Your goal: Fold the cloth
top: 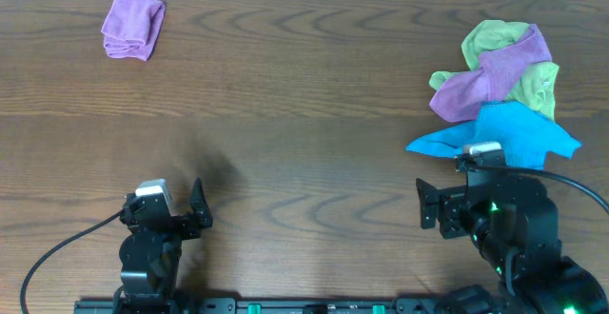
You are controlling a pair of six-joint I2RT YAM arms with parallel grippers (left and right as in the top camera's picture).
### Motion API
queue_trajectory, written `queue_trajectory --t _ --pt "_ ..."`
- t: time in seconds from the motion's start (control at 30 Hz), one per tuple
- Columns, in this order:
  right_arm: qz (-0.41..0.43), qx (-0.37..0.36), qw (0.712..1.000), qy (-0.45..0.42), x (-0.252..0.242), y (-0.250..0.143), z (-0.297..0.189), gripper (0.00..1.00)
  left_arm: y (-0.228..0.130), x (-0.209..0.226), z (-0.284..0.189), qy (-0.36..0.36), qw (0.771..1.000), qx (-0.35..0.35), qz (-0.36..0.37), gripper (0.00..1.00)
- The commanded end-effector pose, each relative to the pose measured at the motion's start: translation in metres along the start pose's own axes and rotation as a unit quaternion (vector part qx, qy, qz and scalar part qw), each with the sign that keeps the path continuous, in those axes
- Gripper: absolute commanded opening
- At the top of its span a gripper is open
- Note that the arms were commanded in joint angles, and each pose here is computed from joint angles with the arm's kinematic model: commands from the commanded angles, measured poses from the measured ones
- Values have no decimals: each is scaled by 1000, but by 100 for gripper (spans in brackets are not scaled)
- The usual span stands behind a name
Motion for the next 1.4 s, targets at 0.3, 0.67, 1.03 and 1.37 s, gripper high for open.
queue_trajectory --t 0.3,0.67,1.03,1.37 --pt "5 -3 1000 1 1 2 -2 99 -7 4 3 14 1000 5 -1 95" --pt "73 -55 993 -78 -41 1 -18 99 -7 4 3 14 1000 5 -1 96" --pt "87 -112 985 -97 -62 -78 34 99 -7 4 3 14 1000 5 -1 95" --pt "104 -85 987 -92 -67 -124 72 99 -7 4 3 14 1000 5 -1 95"
Point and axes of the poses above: each gripper's point midway between its finger pads, its own z axis out along the fingers, its own x axis along the line the jaws close on, y = z × x, the point moved 4 cm from there along -z, back along the fingers, and after that the axes turned 7 degrees about z, right-handed, at the moved point
